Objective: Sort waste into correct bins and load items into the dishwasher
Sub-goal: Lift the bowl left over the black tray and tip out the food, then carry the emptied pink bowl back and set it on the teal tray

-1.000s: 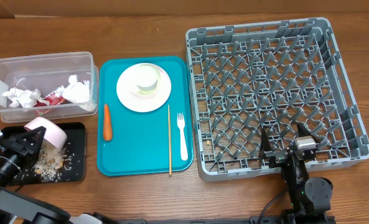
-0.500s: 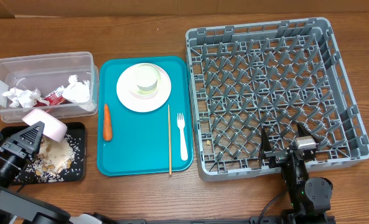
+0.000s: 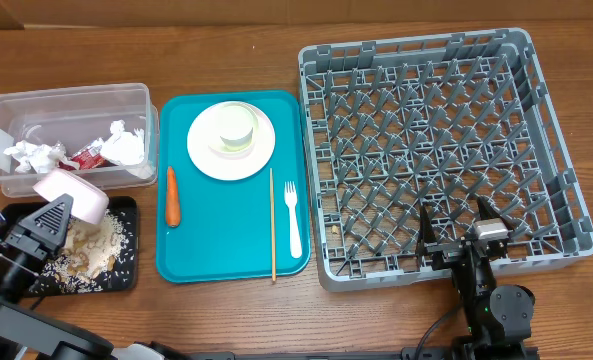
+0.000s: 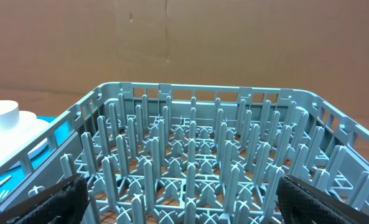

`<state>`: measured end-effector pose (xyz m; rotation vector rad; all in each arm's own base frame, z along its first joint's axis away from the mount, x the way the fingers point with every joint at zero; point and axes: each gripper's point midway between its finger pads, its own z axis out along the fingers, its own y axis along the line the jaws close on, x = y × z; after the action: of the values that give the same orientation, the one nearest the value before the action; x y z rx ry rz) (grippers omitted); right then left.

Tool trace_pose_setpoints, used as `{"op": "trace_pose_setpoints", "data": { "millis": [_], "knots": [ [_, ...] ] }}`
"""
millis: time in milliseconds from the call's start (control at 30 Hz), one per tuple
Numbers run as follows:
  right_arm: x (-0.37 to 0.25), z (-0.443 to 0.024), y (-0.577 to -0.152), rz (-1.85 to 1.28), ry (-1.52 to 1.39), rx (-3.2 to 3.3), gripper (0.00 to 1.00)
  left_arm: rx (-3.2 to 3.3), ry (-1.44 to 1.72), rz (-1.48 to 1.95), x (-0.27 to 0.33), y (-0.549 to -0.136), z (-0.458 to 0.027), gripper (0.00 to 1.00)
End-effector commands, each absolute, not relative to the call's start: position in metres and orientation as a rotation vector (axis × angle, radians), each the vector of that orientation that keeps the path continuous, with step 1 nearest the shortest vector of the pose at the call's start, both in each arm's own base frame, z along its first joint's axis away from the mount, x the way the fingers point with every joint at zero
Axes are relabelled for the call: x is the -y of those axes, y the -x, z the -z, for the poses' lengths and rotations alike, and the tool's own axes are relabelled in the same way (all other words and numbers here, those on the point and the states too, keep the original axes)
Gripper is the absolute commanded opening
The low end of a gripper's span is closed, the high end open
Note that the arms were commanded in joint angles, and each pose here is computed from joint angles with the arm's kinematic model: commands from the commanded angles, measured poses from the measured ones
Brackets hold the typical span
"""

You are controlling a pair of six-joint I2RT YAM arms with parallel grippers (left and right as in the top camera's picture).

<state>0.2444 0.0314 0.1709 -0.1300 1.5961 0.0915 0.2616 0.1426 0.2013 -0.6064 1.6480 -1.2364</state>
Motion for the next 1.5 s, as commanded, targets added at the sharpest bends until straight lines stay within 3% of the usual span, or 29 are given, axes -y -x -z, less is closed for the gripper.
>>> {"op": "trace_pose_setpoints", "data": {
  "millis": [0, 767, 1100, 1467],
  "knots": [
    [-0.03, -0.169, -0.245, -0.084, 0.129, -1.594, 1.0, -1.613, 0.483, 1.145, -0.139, -0.258, -0.212, 0.04],
    [-0.03, -0.169, -0.245, -0.083, 0.129, -1.594, 1.0, -1.739, 0.505, 1.19, -0.124, -0.264, -0.201, 0.04],
    [-0.03, -0.169, -0.245, -0.084, 0.129, -1.594, 1.0, -2.258, 0.334, 1.199, -0.055, -0.305, -0.19, 0.04],
    [-0.03, -0.169, -0.245, -0.084, 0.129, -1.594, 1.0, -2.729, 0.101, 0.884, 0.034, -0.316, -0.148, 0.04]
  ]
}}
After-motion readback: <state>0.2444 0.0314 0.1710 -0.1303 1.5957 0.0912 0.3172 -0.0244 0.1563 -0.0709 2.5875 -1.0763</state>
